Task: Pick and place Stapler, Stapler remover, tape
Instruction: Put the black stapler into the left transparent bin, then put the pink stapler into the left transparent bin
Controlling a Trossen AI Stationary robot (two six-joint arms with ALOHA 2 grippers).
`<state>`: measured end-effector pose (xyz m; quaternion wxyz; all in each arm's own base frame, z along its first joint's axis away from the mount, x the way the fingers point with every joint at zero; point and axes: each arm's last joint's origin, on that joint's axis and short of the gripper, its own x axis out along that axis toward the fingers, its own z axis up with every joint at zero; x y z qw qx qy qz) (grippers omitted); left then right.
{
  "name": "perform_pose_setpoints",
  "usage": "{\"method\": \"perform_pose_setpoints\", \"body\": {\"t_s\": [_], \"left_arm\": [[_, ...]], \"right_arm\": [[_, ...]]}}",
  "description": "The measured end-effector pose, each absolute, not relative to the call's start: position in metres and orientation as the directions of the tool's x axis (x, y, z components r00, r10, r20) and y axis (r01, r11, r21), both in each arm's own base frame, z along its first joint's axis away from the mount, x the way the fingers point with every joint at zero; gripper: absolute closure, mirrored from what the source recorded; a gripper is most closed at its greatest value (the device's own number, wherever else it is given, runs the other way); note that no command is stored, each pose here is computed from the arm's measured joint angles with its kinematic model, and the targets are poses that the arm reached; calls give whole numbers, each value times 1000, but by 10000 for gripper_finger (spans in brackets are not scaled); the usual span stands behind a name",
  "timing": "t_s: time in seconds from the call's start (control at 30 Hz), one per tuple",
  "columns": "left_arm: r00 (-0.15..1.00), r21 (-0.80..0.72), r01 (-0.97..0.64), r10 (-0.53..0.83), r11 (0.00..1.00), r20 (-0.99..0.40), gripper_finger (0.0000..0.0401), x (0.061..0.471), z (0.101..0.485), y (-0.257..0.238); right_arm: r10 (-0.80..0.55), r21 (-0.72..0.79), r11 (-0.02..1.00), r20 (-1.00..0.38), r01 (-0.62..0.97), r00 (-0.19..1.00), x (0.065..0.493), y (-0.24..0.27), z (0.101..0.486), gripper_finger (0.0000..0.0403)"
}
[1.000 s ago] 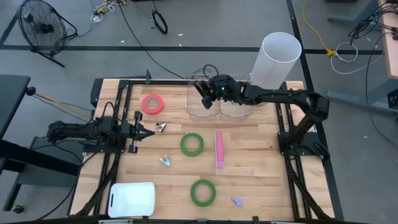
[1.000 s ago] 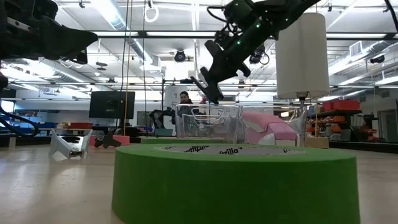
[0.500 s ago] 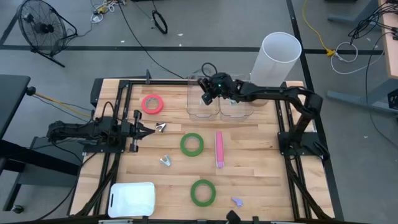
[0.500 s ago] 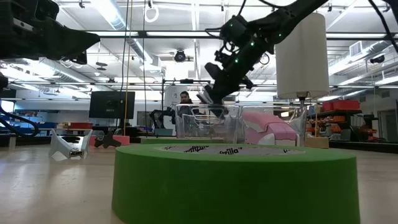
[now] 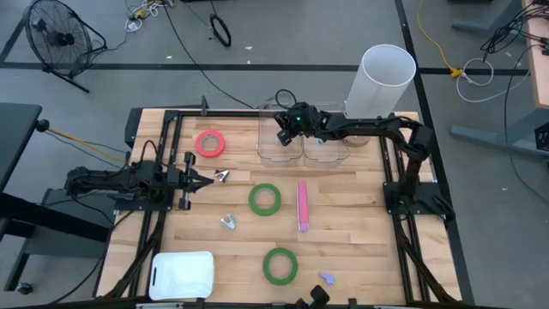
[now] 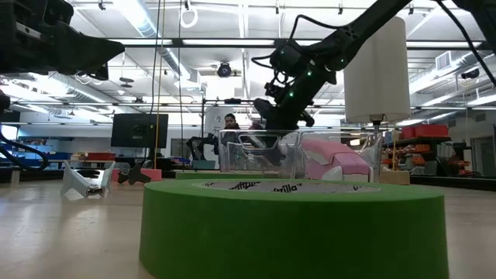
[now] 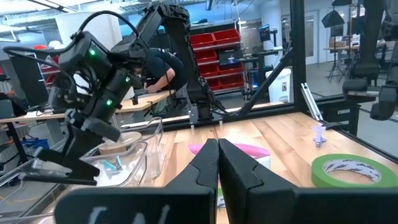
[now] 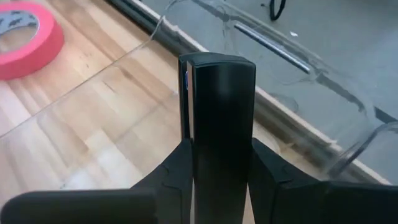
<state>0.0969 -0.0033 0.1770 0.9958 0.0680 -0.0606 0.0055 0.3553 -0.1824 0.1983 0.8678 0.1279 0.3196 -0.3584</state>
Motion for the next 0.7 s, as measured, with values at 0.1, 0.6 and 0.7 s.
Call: {"method": "perform_pose_setpoints", "body": {"t_s": [0.1,0.6,0.7], "left_arm": [[993,134,-18,2,991,121,385,97,177,-3],[993,134,-19,2,991,122,385,97,177,-3],[993,134,-19,2,991,121,385,97,177,-3]], "right_arm": [[-532,1,713,-652,702,541,355,-183,197,306],[-553,-16,701,-643,713,530,355,-184,197,170],[-567,-26,692,-638,721,521,355,-185,198,143]]}}
